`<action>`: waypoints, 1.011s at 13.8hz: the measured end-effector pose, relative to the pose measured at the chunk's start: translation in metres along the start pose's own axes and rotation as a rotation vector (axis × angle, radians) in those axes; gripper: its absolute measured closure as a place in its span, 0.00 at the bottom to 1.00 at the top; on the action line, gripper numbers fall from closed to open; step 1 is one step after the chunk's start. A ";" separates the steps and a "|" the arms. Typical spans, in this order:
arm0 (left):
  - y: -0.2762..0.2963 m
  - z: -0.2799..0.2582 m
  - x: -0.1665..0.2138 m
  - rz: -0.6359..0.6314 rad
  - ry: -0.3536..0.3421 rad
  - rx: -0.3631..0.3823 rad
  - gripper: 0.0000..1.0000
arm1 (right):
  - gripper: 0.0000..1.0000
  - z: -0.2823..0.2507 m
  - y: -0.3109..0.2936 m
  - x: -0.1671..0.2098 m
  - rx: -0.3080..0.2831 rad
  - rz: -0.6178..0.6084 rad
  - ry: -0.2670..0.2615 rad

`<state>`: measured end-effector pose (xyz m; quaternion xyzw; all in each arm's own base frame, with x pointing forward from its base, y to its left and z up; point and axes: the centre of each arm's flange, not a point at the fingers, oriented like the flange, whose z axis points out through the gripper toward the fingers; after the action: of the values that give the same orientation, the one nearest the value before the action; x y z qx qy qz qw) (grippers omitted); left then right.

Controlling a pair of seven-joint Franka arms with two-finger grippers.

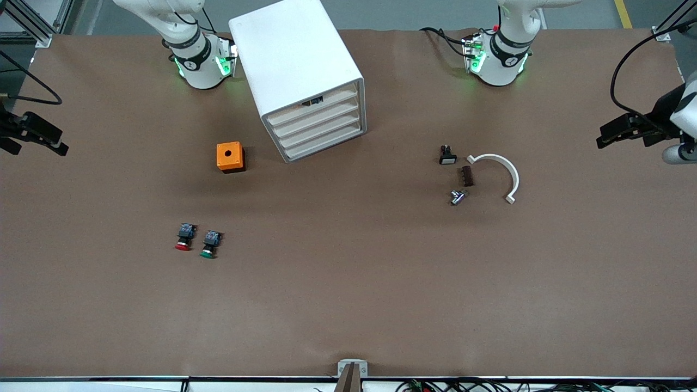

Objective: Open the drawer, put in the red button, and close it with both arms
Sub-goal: 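Move the right gripper to the red button while the left gripper approaches the cabinet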

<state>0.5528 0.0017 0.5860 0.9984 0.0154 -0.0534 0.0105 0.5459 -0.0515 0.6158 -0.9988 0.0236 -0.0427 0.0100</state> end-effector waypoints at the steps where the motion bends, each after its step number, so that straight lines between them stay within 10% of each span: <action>1: 0.000 0.010 0.006 0.000 -0.019 0.000 0.00 | 0.00 0.011 -0.004 0.005 0.001 -0.007 -0.002; 14: 0.034 0.226 0.088 -0.099 -0.323 0.042 0.00 | 0.00 0.224 -0.063 0.051 0.004 -0.038 -0.065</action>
<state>0.6168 -0.0348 0.3524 0.9748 0.0617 -0.2140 -0.0106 0.6185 0.0125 0.3982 -0.9999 0.0041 -0.0105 0.0118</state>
